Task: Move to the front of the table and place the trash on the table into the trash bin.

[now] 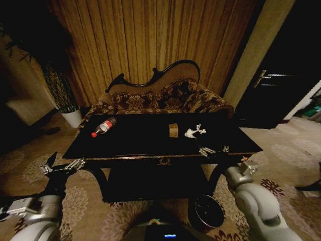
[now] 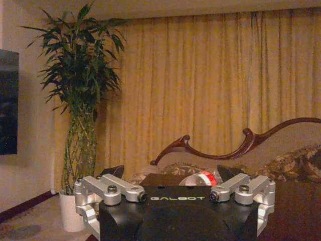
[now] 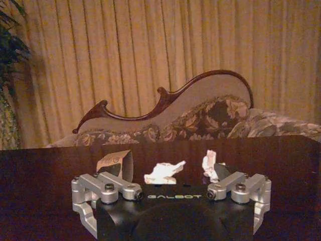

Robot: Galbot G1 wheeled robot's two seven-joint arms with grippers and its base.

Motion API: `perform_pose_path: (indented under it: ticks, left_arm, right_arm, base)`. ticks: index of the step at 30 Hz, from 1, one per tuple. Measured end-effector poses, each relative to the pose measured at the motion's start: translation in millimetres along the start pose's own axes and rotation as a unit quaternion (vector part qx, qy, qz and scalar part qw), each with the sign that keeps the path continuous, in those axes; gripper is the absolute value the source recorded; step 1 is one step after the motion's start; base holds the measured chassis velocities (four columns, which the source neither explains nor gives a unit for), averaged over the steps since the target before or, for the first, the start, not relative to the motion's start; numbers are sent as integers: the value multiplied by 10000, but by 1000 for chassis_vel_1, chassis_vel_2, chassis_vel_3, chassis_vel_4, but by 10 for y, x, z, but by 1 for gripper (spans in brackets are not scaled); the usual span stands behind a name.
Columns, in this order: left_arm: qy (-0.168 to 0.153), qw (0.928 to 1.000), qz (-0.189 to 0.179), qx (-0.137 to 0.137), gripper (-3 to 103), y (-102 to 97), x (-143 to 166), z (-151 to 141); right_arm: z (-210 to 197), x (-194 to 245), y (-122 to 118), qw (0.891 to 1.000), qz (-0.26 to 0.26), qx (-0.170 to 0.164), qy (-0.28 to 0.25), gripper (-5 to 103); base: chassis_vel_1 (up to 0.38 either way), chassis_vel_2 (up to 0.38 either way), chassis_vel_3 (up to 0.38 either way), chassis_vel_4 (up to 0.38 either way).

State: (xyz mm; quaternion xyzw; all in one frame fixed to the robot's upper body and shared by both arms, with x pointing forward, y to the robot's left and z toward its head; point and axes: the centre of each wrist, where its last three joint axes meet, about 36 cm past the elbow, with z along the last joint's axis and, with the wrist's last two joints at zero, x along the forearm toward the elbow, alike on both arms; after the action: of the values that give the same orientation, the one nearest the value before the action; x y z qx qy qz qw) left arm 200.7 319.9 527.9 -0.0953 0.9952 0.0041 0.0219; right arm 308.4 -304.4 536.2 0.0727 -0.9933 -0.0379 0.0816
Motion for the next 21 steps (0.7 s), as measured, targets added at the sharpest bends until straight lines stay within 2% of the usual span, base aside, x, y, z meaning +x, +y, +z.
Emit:
perform_pose_path:
  ticks: [9,21]
  left_arm:
    - [55,10000,4,-1,100,-19,-5,7]
    - [99,9999,-70,-15,100,-32,-10,14]
  right_arm:
    - [-42,-404,-303,9995,38,104,291,100]
    - [38,-898,-282,9975,19,140,693,100]
  base:
    - [0,0,0,0]
    - [0,0,0,0]
